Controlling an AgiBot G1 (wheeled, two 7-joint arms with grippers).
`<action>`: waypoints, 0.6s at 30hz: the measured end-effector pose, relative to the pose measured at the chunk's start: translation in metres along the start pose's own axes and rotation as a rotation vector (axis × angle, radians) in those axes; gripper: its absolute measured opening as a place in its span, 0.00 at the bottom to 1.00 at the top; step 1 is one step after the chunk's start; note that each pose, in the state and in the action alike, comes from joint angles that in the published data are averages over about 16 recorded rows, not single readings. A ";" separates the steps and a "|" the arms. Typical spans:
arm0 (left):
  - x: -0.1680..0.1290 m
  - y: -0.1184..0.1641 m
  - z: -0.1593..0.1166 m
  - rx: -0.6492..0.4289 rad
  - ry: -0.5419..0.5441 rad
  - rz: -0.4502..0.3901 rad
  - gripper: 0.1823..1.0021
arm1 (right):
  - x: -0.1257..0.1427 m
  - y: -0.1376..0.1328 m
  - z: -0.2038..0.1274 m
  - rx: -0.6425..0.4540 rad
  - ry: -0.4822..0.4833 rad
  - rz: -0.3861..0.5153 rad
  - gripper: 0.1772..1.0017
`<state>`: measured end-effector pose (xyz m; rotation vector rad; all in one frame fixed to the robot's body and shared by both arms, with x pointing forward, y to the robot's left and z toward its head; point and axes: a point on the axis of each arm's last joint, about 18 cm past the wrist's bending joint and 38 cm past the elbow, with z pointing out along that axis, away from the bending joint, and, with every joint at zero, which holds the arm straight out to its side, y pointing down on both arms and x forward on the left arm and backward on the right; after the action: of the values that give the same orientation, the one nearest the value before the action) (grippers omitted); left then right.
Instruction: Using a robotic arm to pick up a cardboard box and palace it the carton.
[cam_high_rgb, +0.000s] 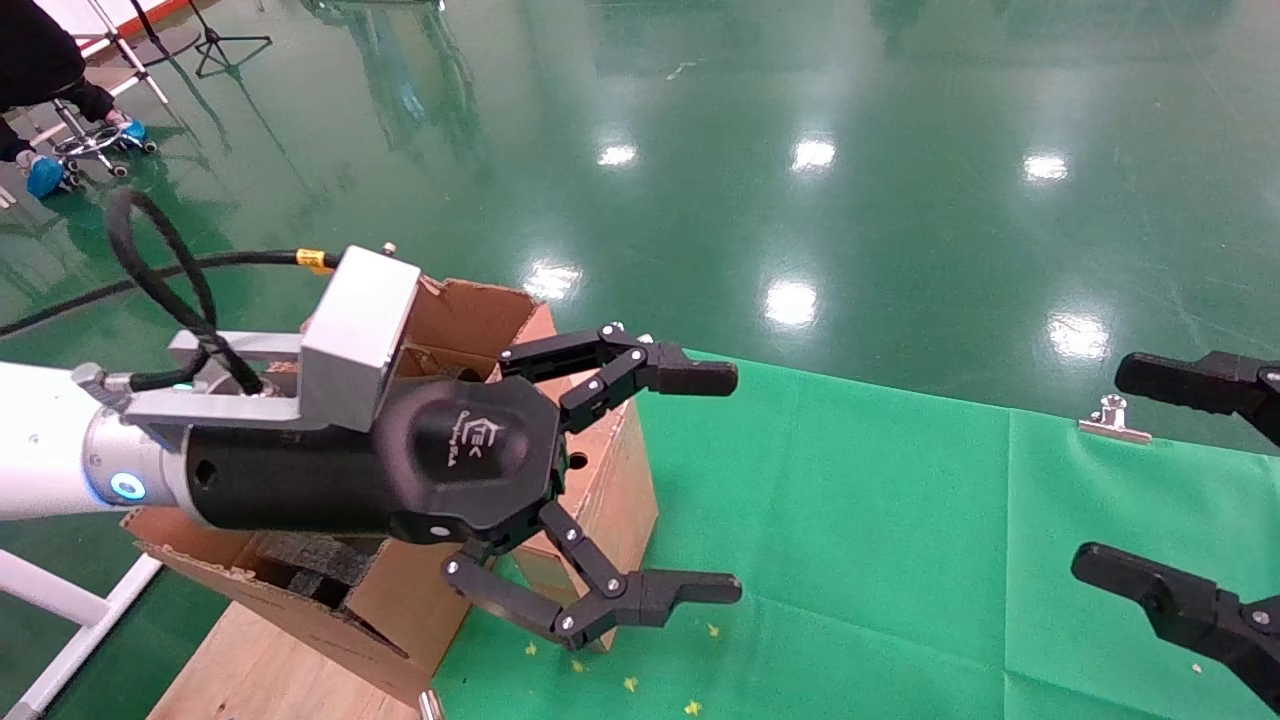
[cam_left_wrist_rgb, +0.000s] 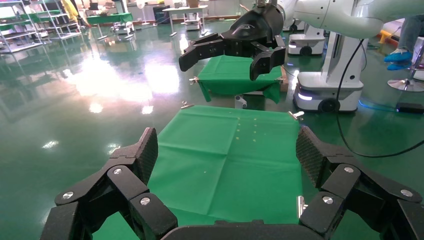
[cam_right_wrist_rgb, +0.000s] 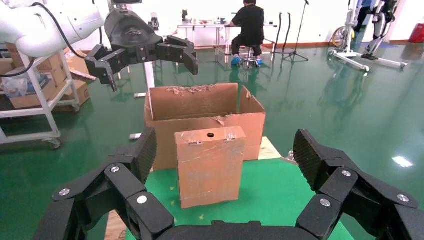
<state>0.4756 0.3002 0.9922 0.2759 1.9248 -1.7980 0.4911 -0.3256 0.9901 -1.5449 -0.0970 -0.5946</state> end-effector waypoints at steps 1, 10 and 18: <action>0.000 0.000 0.000 0.000 0.000 0.000 1.00 | 0.000 0.000 0.000 0.000 0.000 0.000 1.00; 0.000 0.000 0.000 0.000 0.000 0.000 1.00 | 0.000 0.000 0.000 0.000 0.000 0.000 1.00; -0.001 0.004 -0.002 -0.036 -0.007 -0.004 1.00 | 0.000 0.000 0.000 0.000 0.000 0.000 1.00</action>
<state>0.4776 0.3025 0.9889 0.2538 1.9519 -1.7631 0.4911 -0.3256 0.9901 -1.5449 -0.0970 -0.5947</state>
